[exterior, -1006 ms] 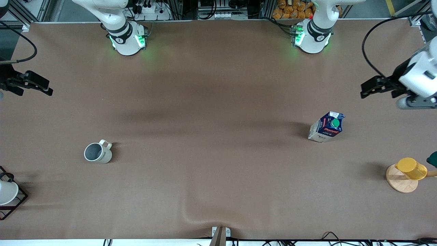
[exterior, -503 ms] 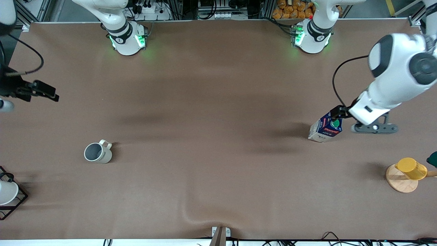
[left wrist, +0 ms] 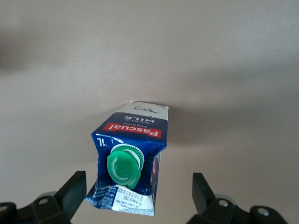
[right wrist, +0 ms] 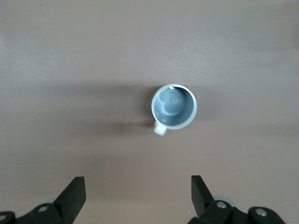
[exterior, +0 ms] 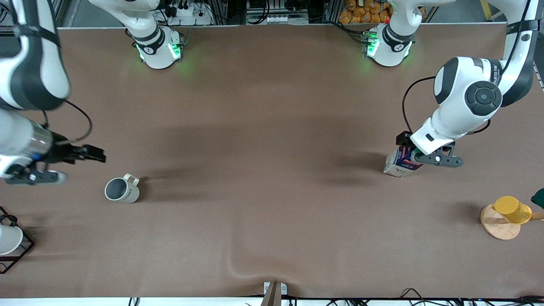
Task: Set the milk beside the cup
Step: 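Grasp the milk carton with the left gripper while the right gripper reaches the mug, then grasp the white mug rim with the right gripper and lift it, then carry the mug to table center with the right gripper and release it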
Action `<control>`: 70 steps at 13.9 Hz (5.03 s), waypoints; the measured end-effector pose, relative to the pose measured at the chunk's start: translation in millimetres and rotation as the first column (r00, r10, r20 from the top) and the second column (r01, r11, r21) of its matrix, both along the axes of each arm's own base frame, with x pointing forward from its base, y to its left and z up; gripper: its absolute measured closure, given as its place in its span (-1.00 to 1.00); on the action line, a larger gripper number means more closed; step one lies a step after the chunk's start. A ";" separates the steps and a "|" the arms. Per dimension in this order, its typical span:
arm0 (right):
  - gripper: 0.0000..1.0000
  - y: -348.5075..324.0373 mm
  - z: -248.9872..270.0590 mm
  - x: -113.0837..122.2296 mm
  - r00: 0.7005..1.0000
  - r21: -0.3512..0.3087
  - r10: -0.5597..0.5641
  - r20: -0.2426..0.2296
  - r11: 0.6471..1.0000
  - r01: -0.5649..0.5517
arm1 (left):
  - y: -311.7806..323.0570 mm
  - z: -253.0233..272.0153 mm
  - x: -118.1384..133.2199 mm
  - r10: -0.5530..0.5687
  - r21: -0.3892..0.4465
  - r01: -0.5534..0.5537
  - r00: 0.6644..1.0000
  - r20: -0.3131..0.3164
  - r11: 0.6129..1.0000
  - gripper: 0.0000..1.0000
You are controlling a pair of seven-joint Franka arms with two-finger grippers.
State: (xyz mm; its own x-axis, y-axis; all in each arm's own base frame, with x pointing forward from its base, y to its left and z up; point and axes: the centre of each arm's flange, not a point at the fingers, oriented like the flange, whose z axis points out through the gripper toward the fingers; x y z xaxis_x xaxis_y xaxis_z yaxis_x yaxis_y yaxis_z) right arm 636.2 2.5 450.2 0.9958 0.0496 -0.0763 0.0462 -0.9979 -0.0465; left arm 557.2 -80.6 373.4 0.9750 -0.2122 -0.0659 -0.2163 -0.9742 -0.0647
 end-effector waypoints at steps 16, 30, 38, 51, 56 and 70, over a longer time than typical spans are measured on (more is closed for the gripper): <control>-1.00 -5.7 -193.0 32.9 0.995 -0.018 0.009 -0.096 1.000 -0.010 | 6.9 -33.5 7.4 -0.052 -0.012 0.052 0.998 -0.026 0.999 -0.44; 0.91 13.6 -192.2 45.6 0.990 -0.072 0.125 -0.071 0.989 -0.130 | -2.8 77.8 47.7 -0.022 -0.025 0.023 0.999 0.039 0.999 0.18; 0.91 76.3 -64.5 62.0 0.920 -0.052 0.383 -0.076 0.920 -0.388 | -32.7 98.2 46.1 0.007 -0.044 -0.005 0.999 0.040 0.999 0.18; 0.91 300.2 -71.9 48.8 0.261 -0.048 0.948 0.182 0.274 -0.961 | -73.1 107.1 36.8 0.081 -0.064 -0.079 0.996 0.024 0.995 0.18; 0.91 416.8 -120.3 6.0 -0.052 -0.122 0.970 0.239 -0.023 -0.992 | -87.3 108.1 31.3 0.101 -0.069 -0.100 0.995 0.005 0.993 0.18; 0.91 519.6 -188.8 -74.7 0.135 -0.032 0.964 0.227 0.146 -0.989 | -128.2 120.0 17.6 0.180 -0.111 -0.183 0.983 -0.038 0.977 0.18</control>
